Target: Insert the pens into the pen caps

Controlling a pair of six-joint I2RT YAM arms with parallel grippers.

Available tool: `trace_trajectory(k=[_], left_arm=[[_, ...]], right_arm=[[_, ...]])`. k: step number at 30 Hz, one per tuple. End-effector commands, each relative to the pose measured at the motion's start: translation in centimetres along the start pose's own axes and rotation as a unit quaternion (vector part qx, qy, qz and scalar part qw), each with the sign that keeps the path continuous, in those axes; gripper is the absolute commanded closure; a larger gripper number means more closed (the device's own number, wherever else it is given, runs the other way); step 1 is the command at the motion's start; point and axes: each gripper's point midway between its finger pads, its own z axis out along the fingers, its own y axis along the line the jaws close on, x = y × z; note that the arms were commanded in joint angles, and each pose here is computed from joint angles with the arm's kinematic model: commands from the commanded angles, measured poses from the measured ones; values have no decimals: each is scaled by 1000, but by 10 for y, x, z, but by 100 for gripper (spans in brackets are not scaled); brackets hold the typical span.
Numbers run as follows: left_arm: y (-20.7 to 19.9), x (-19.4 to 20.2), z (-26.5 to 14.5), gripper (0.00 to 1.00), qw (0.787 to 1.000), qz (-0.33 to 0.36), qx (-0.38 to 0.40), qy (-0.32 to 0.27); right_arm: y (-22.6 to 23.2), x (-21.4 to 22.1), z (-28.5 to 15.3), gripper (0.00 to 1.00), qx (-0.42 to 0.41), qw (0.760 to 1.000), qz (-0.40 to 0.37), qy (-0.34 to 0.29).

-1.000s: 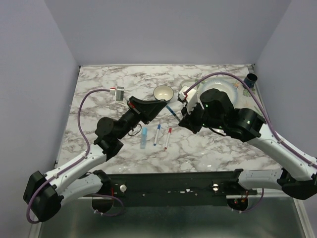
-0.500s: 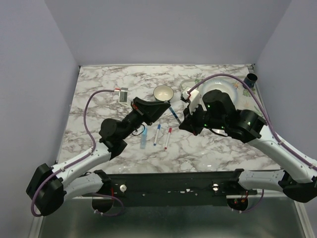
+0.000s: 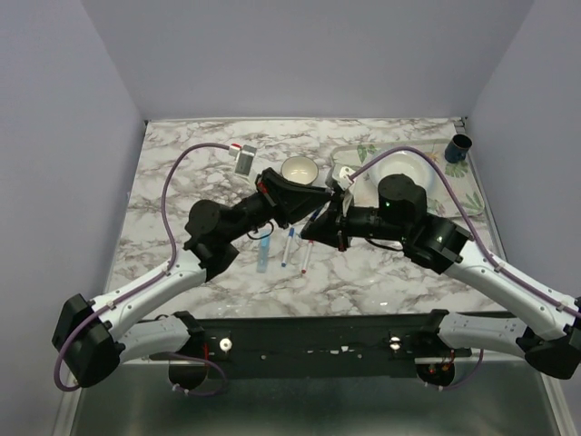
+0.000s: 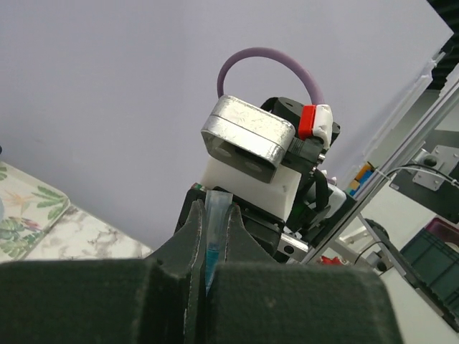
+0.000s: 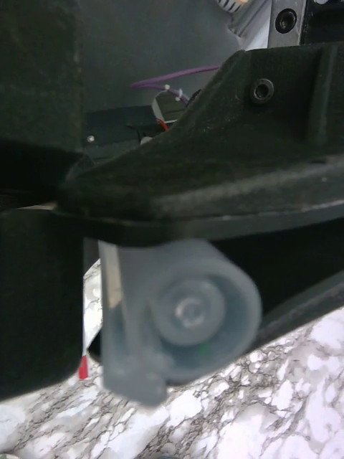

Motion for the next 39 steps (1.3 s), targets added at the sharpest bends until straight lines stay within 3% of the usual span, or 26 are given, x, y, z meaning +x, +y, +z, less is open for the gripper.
trace_trajectory(k=[1, 9, 12, 13, 14, 18, 21, 22, 25, 31, 33, 34, 37, 39], left_arm=[[6, 99, -31, 100, 964, -137, -45, 223], [25, 78, -34, 100, 965, -113, -103, 211], [37, 69, -40, 100, 965, -110, -126, 202], [42, 65, -43, 100, 965, -108, -135, 197], [44, 64, -44, 100, 965, -107, -138, 195], [58, 54, -53, 100, 964, -94, -169, 184], [92, 42, -69, 100, 953, -63, -242, 170], [111, 52, -89, 100, 932, -74, -299, 191], [167, 45, -141, 100, 879, -44, -438, 183], [224, 41, -212, 100, 817, -28, -555, 151], [243, 38, -234, 100, 784, -16, -605, 138], [250, 38, -241, 100, 773, -12, -620, 135], [275, 36, -271, 100, 720, 14, -682, 127], [290, 38, -291, 100, 685, 27, -717, 124]], right_arm=[[-21, -138, -42, 99, 88, 955, -78, -271], [-34, -111, -51, 97, 124, 953, -27, -275], [-38, -100, -53, 72, 136, 954, -9, -268], [-39, -94, -53, 57, 139, 955, -3, -262], [-41, -91, -53, 52, 144, 955, 2, -260], [-39, -73, -57, 41, 143, 958, 19, -249], [-40, -58, -60, 36, 150, 960, 48, -231], [-38, -51, -65, 36, 149, 959, 62, -231], [-34, -35, -72, 34, 149, 960, 81, -223], [-34, -14, -85, 27, 163, 957, 110, -212], [-34, -8, -85, 23, 166, 957, 116, -206], [-34, -5, -85, 13, 167, 958, 122, -200], [-40, -2, -88, 0, 184, 953, 131, -202], [-41, -1, -90, 0, 188, 952, 132, -203]])
